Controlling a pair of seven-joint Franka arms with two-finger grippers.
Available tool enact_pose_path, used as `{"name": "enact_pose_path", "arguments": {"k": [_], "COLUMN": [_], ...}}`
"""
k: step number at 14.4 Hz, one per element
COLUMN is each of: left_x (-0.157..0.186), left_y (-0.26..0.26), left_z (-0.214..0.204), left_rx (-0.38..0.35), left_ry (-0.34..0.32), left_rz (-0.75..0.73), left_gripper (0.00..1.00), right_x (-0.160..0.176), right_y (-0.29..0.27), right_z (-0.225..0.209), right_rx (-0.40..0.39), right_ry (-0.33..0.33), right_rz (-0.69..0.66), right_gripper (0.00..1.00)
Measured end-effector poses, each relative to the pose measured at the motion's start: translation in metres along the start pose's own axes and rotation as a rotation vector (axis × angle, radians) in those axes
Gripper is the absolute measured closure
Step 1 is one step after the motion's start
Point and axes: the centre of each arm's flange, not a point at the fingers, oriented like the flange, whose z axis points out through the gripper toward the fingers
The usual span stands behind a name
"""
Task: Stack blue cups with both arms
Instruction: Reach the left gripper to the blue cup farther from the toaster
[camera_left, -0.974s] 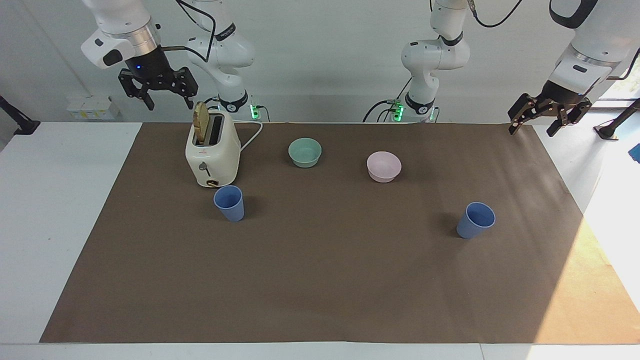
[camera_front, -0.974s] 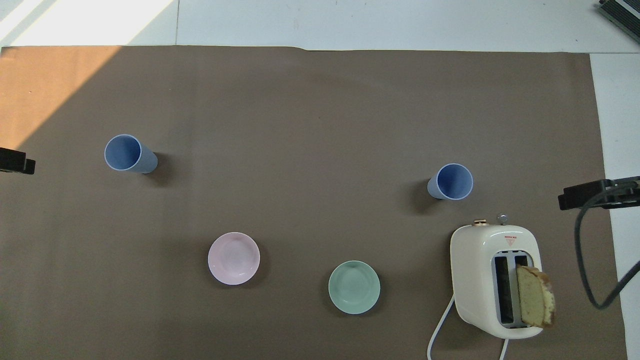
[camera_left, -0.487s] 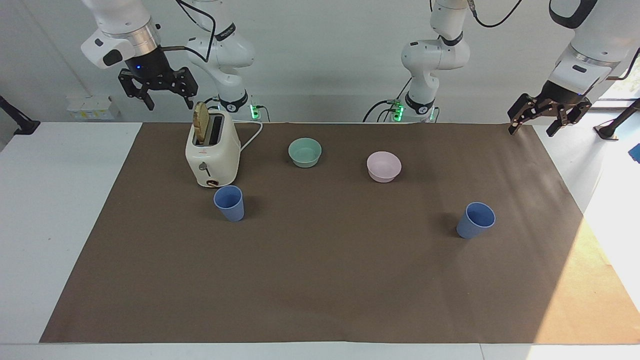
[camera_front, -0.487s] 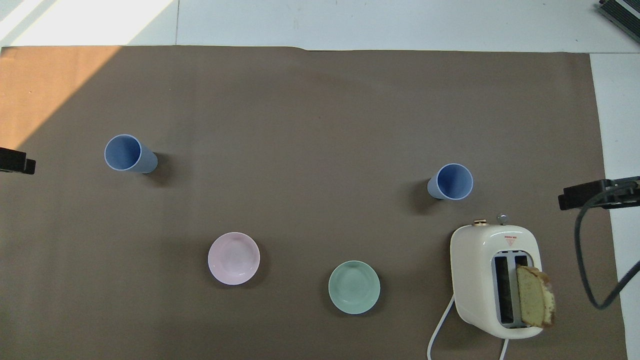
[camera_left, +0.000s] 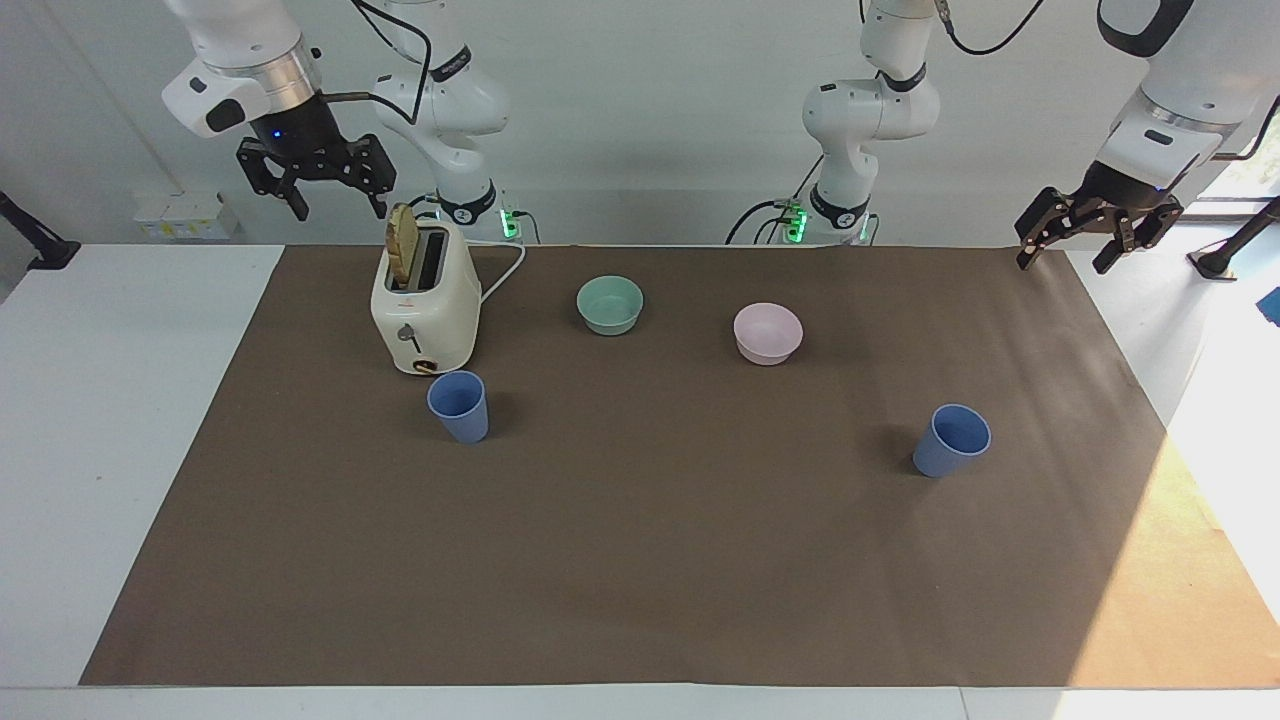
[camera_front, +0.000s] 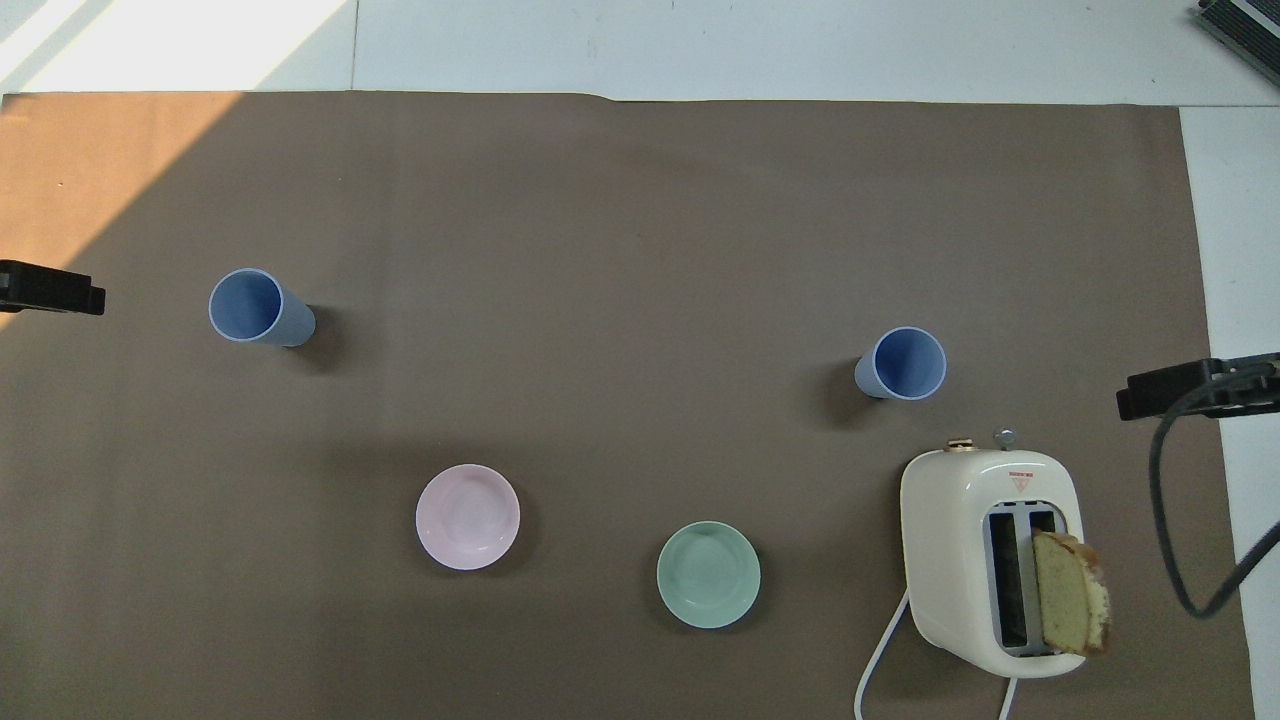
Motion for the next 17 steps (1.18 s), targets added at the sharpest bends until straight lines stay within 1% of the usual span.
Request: {"name": "enact_pose_path", "arguments": {"k": [7,9,11,14,15,17], "left_x": [0.016,0.018,0.02,0.023,0.023,0.02], "left_y": [-0.002,-0.003,-0.004,-0.005,-0.005,-0.005], "left_z": [0.11,0.145,0.18,0.21,0.215,0.22], "left_rx": [0.007,0.013,0.021,0.012,0.008,0.004], "left_ry": [0.007,0.021,0.05,0.066,0.06,0.05], "left_rz": [0.032,0.031,0.029,0.014,0.012,0.009], "left_gripper": [0.0,0.0,0.0,0.03,0.11,0.35], "right_x": [0.0,0.0,0.0,0.0,0.0,0.0], "right_y": [0.0,0.0,0.0,0.0,0.0,0.0], "right_z": [0.0,0.0,0.0,0.0,0.0,0.0], "right_rx": [0.0,0.0,0.0,0.0,0.0,0.0], "right_ry": [0.0,0.0,0.0,0.0,0.0,0.0], "right_rz": [0.0,0.0,0.0,0.0,0.0,0.0], "right_gripper": [0.0,0.0,0.0,0.0,0.0,0.0]}}
